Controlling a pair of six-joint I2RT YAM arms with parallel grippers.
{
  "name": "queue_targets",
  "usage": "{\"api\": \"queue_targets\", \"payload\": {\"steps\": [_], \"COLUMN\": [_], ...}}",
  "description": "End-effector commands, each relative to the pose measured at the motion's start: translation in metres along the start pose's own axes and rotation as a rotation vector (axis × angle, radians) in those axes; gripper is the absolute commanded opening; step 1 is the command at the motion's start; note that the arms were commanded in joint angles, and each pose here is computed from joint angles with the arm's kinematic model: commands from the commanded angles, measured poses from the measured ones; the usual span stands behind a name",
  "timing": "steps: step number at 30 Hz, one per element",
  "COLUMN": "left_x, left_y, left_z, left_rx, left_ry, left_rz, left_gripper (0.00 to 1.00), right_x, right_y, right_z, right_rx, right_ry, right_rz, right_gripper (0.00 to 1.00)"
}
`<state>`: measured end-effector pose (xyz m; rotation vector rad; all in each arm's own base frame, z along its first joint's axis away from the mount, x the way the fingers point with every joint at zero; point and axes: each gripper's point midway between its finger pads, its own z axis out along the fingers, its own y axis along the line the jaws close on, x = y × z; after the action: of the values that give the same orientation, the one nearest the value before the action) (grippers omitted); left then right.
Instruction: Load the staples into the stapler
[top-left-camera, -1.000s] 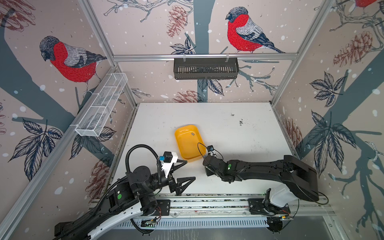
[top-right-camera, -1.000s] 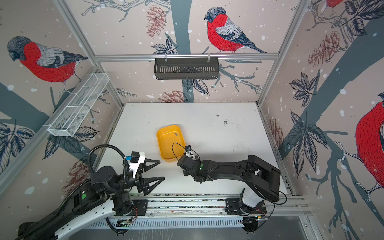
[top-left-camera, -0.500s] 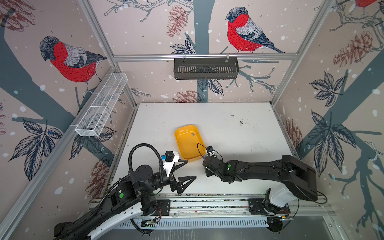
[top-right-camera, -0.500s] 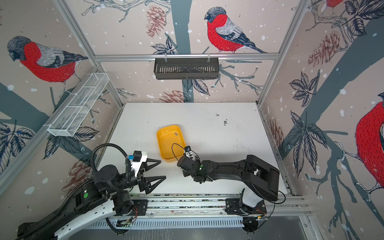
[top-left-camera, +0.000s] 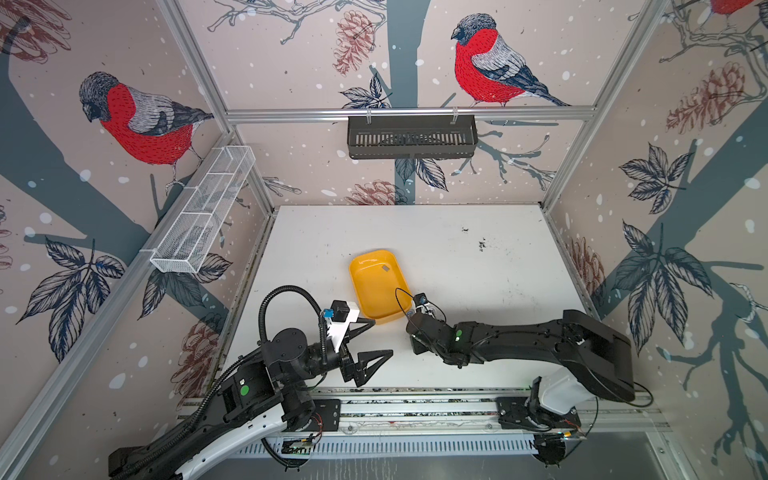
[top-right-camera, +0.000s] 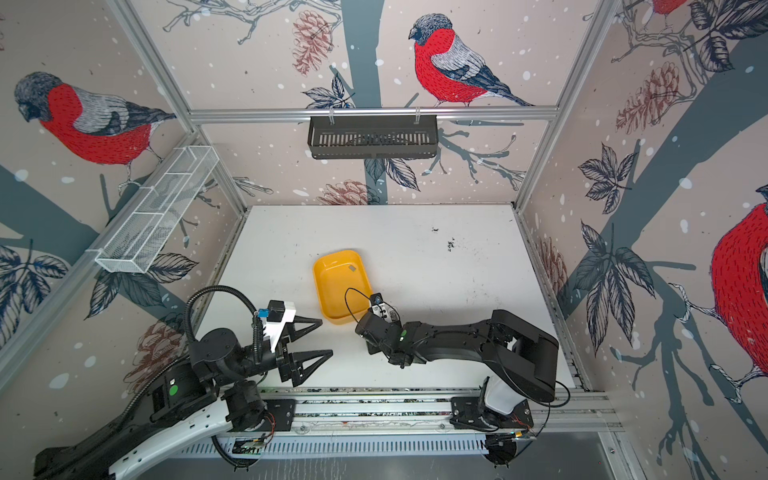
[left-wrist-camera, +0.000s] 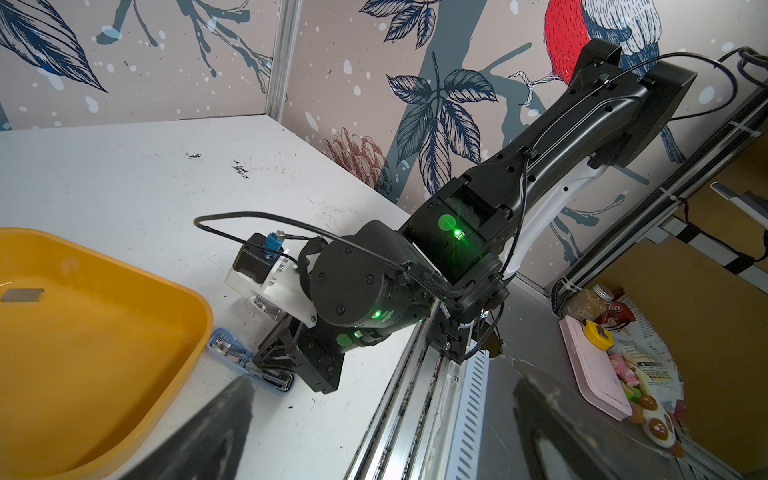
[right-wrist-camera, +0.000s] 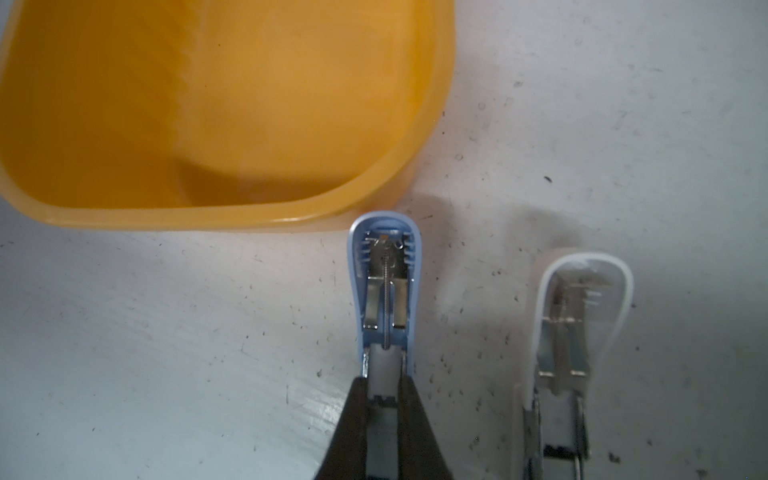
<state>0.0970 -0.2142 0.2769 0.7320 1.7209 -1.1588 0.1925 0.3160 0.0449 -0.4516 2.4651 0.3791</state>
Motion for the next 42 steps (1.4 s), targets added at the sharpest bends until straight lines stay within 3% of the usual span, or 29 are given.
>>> {"api": "queue_targets", "payload": {"steps": [1,26,42], "left_x": [-0.004,-0.005,-0.004], "left_y": [-0.002,-0.002,-0.001], "left_z": [0.0,0.0,0.001], "left_rx": [0.011,0.015,0.012], "left_ry": [-0.016,-0.022,-0.019], "left_rz": [0.002,0.002,-0.001], "left_gripper": [0.97,0.97,0.97], "right_x": [-0.003,-0.008,-0.001], "right_y": [0.005,0.005,0.003], "right_z": [0.0,-0.008,-0.003], "right_rx": [-0.021,-0.025,-0.019], "right_ry": [-0.012,-0.054,-0.038], "right_rz": [0.007,0.097,0.087], "right_gripper": [0.05,0.05,0.06]}}
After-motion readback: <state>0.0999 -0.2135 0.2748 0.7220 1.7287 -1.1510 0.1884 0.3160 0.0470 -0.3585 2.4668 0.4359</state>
